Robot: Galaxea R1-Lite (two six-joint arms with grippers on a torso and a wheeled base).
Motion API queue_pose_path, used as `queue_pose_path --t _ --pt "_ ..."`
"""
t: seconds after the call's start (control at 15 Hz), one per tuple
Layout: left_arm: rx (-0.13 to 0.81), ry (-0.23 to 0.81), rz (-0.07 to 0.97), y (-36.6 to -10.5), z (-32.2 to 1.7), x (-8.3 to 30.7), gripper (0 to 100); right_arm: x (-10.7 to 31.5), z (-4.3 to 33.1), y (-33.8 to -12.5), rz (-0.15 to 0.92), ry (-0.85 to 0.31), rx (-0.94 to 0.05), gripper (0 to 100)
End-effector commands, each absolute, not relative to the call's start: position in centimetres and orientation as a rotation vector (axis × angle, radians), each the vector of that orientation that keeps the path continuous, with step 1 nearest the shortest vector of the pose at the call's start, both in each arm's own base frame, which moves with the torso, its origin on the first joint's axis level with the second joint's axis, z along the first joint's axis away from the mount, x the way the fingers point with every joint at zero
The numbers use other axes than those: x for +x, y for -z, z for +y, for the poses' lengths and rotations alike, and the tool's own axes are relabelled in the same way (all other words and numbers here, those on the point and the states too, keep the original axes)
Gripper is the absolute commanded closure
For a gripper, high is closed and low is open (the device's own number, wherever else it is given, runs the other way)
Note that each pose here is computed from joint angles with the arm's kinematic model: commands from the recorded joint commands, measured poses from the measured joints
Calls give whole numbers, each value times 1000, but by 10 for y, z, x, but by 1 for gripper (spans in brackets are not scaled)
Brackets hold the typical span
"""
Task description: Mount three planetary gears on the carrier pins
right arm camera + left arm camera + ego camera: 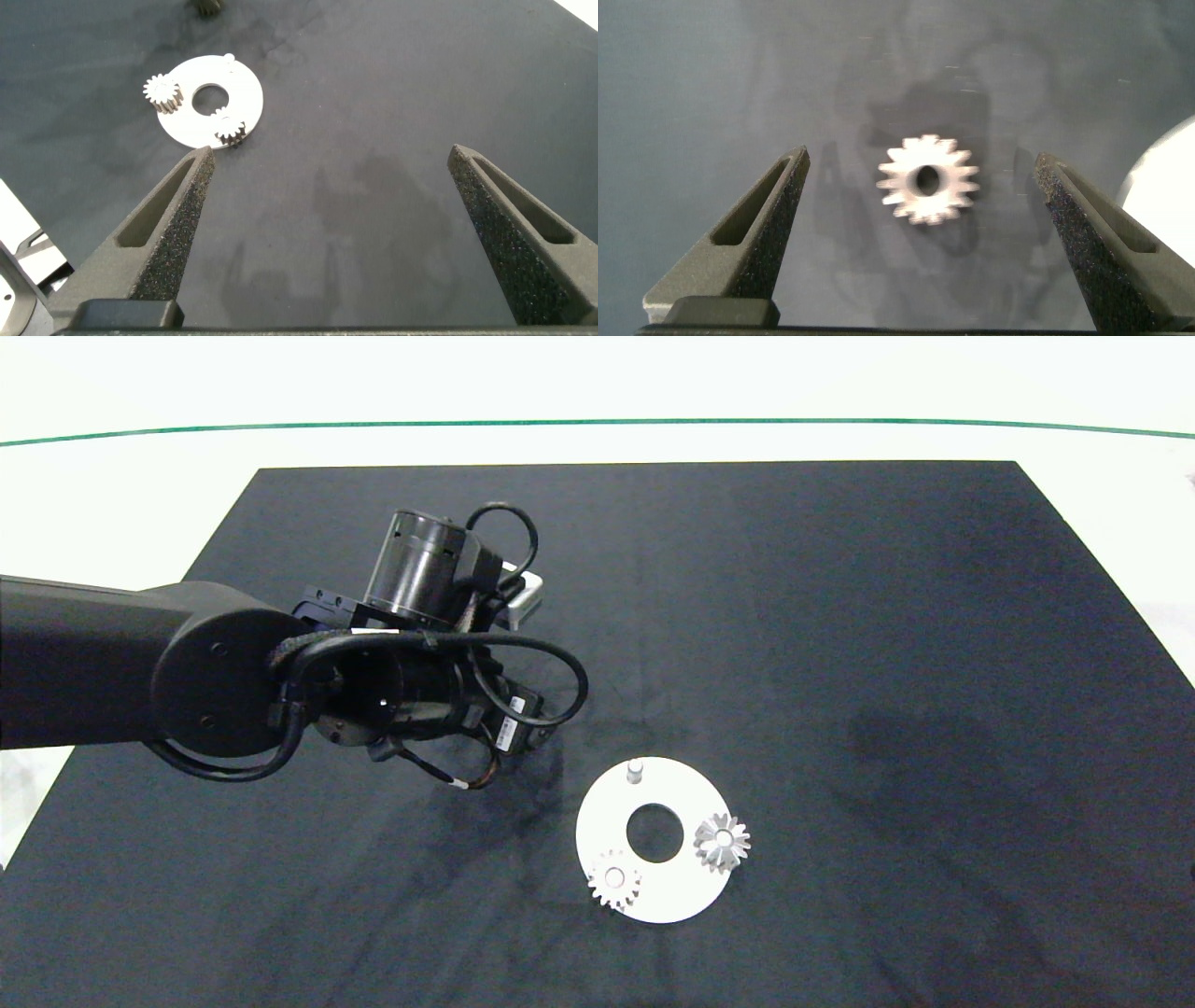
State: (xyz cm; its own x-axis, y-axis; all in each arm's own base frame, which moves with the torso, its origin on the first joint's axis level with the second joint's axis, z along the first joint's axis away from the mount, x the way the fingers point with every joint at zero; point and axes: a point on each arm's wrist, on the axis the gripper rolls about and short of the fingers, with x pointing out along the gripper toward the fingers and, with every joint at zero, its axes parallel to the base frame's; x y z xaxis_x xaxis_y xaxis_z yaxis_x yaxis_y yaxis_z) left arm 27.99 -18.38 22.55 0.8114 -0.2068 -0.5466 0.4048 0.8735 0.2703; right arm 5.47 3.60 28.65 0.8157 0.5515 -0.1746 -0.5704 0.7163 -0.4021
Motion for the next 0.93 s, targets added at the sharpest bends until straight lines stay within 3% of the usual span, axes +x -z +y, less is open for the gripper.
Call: queue_pose_path --t 0.07,0.93 --pt "385 335 553 -218 -189 283 0 55 36 -286 46 -623 -463 0" --pt "380 322 577 -209 -190 288 0 55 36 -285 48 -622 -463 0"
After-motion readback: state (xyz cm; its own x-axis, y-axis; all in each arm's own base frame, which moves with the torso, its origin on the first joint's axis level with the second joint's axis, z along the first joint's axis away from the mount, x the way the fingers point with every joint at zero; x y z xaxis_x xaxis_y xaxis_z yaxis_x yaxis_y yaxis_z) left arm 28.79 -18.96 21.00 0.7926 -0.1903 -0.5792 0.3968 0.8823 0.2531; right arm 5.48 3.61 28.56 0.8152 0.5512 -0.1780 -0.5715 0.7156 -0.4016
